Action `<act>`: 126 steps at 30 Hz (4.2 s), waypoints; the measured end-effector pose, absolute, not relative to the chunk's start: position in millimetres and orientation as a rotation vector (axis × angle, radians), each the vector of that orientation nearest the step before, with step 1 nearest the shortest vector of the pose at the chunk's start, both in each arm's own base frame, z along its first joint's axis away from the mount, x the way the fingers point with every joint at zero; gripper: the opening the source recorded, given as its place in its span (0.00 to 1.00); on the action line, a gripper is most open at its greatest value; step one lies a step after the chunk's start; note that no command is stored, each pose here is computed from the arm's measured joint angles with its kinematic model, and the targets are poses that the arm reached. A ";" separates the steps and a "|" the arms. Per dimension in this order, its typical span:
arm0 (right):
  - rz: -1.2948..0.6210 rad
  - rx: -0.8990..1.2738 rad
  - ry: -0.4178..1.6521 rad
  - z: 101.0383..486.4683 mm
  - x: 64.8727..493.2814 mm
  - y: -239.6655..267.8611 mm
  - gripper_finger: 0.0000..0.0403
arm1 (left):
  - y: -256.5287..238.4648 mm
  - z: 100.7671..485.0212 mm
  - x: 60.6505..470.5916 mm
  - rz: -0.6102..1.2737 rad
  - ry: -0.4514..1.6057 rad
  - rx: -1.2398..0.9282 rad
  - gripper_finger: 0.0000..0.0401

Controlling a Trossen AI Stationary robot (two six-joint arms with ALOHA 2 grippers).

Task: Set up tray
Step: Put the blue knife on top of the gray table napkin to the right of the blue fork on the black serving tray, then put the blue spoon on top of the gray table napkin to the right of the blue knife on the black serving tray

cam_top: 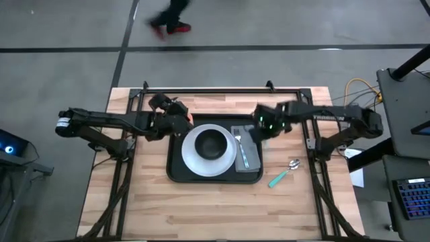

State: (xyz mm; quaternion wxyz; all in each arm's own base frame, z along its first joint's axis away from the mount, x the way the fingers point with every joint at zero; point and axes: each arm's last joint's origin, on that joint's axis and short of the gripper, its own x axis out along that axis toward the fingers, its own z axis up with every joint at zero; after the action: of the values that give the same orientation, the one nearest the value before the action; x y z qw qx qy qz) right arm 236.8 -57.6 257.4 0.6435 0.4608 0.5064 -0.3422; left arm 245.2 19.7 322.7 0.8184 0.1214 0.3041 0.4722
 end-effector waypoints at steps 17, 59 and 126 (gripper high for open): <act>-0.879 1.132 1.170 188.6 305.8 -31.4 0.03 | 27.1 323.8 241.8 0.759 0.762 0.264 0.65; -0.939 1.263 1.120 166.5 313.1 -32.1 0.03 | 34.4 315.2 225.9 0.763 0.796 0.230 0.65; -0.812 1.011 1.129 225.0 254.0 49.1 0.28 | 31.8 288.1 222.8 0.670 0.893 0.190 0.65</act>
State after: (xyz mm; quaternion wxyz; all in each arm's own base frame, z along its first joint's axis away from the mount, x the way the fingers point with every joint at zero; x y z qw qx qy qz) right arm 254.0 49.1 225.0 0.6526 0.4456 0.4974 -0.3580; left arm 222.8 31.8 288.1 0.8440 0.0898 0.4229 0.3173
